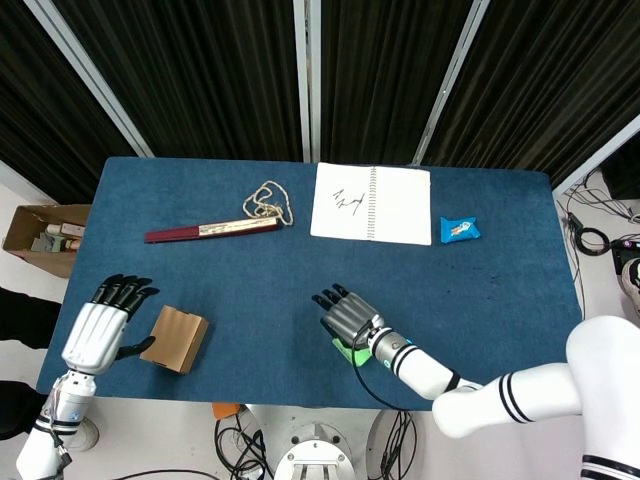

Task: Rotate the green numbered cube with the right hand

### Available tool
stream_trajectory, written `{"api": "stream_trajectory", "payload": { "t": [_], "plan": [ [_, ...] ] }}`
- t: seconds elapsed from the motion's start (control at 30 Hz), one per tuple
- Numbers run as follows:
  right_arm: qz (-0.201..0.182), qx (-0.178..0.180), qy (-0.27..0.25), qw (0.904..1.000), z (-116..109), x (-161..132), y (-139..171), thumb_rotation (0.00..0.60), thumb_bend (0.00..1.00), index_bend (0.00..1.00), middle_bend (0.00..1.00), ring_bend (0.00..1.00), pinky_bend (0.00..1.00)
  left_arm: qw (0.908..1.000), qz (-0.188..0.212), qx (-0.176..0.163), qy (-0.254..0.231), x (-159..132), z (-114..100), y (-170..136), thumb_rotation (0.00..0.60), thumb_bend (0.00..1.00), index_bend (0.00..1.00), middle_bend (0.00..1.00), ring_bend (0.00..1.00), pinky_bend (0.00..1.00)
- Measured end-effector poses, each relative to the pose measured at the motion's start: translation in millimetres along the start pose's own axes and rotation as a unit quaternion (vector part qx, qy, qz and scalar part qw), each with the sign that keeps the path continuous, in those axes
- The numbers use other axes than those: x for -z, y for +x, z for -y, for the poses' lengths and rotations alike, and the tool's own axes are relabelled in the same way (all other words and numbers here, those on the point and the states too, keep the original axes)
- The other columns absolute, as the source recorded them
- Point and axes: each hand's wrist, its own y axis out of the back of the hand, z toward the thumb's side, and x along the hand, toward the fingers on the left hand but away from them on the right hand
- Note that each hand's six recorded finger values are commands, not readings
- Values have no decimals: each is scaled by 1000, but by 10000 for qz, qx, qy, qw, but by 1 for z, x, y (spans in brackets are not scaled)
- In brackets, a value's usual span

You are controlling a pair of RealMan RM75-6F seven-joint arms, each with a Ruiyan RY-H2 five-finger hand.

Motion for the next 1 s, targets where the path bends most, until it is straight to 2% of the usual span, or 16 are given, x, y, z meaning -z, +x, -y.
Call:
{"api": "stream_trajectory", "payload": {
  "t": [0.47,1.0],
  "plan": [
    [-725,-258,-30,9970,10,-12,1,600,1000,580,69,0,0,10000,-33,85,23,-1,3,4,600,0,269,208,169,161],
    [-1053,-318,-21,9939,15,-19,13,600,1000,598,80,0,0,9999,-74,95,17,1,4,3,600,0,269,208,170,161]
  ]
}}
